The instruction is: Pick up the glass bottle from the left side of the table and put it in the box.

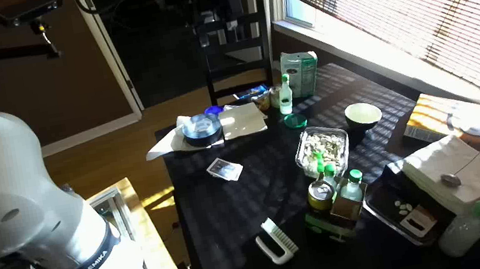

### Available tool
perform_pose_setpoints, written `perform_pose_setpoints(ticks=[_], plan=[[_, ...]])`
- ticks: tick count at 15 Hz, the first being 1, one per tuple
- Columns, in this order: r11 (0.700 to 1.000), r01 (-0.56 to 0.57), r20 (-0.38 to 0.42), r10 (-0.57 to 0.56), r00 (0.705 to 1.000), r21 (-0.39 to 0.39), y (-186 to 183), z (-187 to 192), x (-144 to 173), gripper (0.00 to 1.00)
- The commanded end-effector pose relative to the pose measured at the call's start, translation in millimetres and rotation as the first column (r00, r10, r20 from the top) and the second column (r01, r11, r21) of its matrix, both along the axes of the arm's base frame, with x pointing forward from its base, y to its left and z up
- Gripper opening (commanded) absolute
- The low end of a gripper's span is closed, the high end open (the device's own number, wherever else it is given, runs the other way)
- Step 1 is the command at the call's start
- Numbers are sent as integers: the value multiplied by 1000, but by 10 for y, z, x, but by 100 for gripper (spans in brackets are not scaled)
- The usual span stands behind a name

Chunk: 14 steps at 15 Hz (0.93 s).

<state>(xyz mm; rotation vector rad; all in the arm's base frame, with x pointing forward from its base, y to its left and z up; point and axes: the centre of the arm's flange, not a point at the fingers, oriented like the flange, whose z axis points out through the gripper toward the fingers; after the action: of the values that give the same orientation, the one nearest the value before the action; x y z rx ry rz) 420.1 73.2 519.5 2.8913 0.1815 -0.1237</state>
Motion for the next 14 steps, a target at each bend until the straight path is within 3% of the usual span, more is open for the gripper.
perform_pose_setpoints(ticks=[1,7,12,14], plan=[[1000,0,0,0,1000,0,0,0,0,100],[1000,0,0,0,1000,0,0,0,0,100],[988,-1,61,-9,998,155,569,-380,442,100],[984,7,106,-27,994,181,787,-608,667,100]])
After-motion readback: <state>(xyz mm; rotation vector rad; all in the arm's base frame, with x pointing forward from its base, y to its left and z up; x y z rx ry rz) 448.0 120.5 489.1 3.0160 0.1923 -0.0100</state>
